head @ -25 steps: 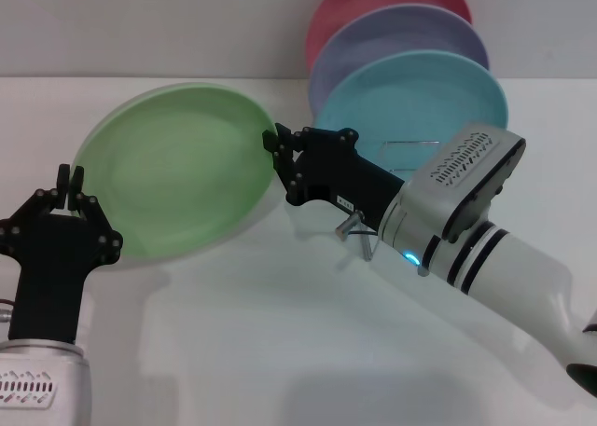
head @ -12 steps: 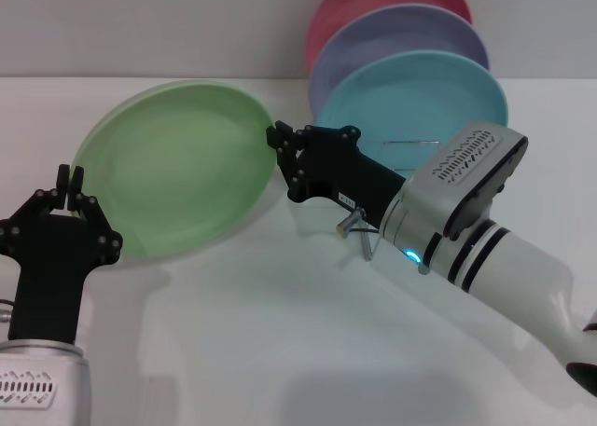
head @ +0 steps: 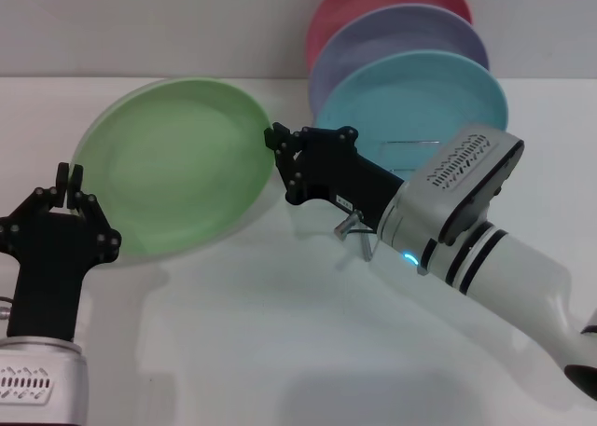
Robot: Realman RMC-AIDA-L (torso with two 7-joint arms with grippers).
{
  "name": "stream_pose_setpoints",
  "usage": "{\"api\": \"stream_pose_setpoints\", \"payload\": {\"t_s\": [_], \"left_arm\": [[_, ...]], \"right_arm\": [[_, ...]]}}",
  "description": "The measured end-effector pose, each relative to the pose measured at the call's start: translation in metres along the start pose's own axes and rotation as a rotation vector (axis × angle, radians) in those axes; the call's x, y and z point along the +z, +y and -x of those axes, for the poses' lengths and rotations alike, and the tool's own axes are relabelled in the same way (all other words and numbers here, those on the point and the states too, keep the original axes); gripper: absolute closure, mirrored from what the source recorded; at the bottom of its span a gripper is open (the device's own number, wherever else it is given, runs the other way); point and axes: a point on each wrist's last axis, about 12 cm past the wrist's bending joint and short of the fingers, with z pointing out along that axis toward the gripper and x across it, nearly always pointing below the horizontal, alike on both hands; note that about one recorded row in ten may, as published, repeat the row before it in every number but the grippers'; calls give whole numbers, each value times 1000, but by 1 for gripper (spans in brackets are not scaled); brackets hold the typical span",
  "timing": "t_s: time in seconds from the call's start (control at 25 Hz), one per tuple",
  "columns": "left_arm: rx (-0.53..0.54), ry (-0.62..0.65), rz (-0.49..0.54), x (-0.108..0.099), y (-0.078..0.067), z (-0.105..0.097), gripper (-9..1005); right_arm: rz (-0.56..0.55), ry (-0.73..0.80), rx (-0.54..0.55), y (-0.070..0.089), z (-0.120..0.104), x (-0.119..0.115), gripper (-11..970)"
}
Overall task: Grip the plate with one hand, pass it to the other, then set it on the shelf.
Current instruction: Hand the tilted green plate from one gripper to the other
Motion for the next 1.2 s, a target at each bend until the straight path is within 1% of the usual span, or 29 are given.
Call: {"api": "stream_pose_setpoints", "payload": {"t_s": [0.44, 1.2], "left_arm": [[-15, 6, 7, 1, 3, -2, 962], [-3, 4, 0, 1, 4, -3, 950]], "right_arm": [[4, -1, -3, 1, 0, 0, 946], [-2, -6, -6, -1, 0, -1, 945]]}}
